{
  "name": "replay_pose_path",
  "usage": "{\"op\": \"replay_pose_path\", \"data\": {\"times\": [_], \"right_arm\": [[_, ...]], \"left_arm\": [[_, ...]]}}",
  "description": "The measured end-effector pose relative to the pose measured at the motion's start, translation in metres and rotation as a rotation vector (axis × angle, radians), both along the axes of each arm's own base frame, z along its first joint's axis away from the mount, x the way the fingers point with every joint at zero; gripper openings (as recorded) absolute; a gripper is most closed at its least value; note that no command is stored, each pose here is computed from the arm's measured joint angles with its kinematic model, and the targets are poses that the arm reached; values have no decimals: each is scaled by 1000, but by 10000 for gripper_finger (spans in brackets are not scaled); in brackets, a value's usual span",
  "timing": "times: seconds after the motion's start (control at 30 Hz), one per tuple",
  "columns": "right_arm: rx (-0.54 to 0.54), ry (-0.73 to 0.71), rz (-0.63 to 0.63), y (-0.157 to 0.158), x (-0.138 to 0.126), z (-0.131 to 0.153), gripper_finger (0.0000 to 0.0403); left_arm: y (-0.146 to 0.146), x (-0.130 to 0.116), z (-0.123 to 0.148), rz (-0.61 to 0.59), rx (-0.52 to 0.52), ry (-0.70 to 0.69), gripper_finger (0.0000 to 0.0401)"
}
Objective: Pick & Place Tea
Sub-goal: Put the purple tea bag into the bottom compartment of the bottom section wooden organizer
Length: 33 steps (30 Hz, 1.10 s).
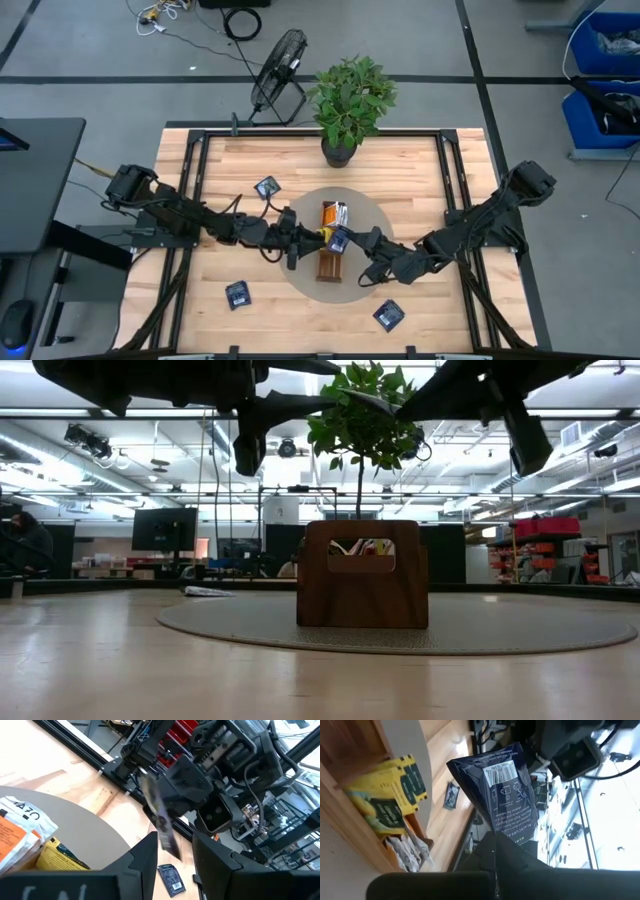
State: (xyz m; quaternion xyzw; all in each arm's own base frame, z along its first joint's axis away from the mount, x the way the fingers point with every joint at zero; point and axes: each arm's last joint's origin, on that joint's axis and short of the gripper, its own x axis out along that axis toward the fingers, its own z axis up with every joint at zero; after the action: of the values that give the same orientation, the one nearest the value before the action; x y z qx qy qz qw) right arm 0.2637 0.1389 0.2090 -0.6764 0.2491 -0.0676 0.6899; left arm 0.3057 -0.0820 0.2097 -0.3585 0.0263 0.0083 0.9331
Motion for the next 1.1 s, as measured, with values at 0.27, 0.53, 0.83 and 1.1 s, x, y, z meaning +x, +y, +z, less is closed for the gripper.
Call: {"op": "replay_pose_path", "data": {"times": [0.27,0.53,0.83,1.1], "right_arm": [[5,9,22,-7,5,1,0],[-14,-23,55,-8,9,7,0],[9,-34,84,-7,10,8,0],[310,-168,31,-4,7,12,22]], "left_arm": [[0,0,0,-21,0,0,128],[2,1,-3,-16,6,24,112],[2,1,-3,-20,45,24,13],[0,0,-8,-64,153,74,3]]}}
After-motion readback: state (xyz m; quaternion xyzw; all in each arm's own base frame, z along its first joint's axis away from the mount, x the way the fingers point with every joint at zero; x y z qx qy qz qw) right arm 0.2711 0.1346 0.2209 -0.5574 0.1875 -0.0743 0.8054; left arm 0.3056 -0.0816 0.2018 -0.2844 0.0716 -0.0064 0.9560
